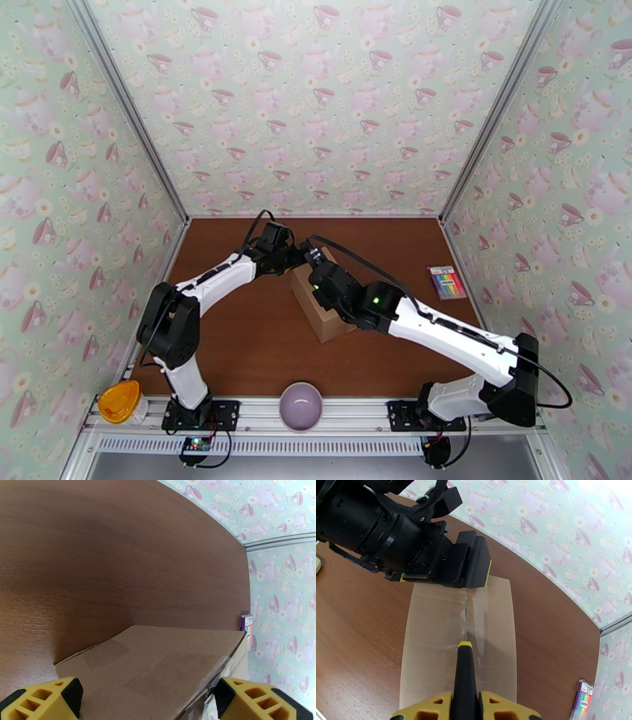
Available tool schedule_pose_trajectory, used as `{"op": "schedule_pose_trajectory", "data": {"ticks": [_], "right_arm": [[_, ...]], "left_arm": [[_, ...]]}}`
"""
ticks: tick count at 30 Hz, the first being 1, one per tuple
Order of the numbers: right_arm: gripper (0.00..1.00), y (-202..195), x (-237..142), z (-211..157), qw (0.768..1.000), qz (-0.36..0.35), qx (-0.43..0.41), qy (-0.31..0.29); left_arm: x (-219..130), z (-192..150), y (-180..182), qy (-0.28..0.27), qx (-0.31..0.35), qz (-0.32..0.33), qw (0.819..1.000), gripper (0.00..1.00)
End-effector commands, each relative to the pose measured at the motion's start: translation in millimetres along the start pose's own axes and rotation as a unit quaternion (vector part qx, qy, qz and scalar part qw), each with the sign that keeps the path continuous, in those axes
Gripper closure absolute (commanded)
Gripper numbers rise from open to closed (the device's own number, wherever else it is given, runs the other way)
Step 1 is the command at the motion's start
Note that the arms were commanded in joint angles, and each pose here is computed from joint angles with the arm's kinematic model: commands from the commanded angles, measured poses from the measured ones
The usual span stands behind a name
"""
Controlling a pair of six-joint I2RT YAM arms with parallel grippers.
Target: Unpack the express box
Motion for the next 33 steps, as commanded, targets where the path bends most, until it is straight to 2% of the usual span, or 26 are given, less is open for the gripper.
{"op": "schedule_pose_trajectory", "data": {"ticks": [1, 9, 19, 28, 33], "right_arm": [[1.0, 5.9, -9.6, -14.5, 0.999, 0.029, -0.01, 0.022], [1.0, 19.9, 5.1, -27.2, 0.998, 0.045, -0.008, 0.043], [1.0, 4.8, -16.4, -21.5, 0.999, 0.042, 0.011, 0.025], [1.0, 13.2, -6.9, -36.9, 0.997, 0.046, 0.012, 0.053], [1.0, 2.3, -21.6, -31.0, 0.998, 0.041, 0.022, 0.036]], "left_arm": [[23.6, -9.1, 44.4, 0.024, -0.034, 0.1, 0.994, 0.06], [23.6, -8.0, 45.3, 0.024, -0.037, 0.102, 0.994, 0.06], [23.0, -7.2, 47.6, 0.023, -0.041, 0.106, 0.993, 0.06], [23.6, -6.0, 49.7, 0.021, -0.045, 0.109, 0.993, 0.06], [23.8, -4.0, 50.2, 0.016, -0.047, 0.111, 0.993, 0.06]]}}
Point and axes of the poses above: each hand's point on the last joint's axis, 136 mm out from that joint toward the fingers, its own x axis out along the fingers, its own y axis along the line the jaws close on, z = x × y, the point moved 8 cm from there along -x, back along the fingers, and after that the axes turned 15 degrees about -x, right-handed, at the moved point
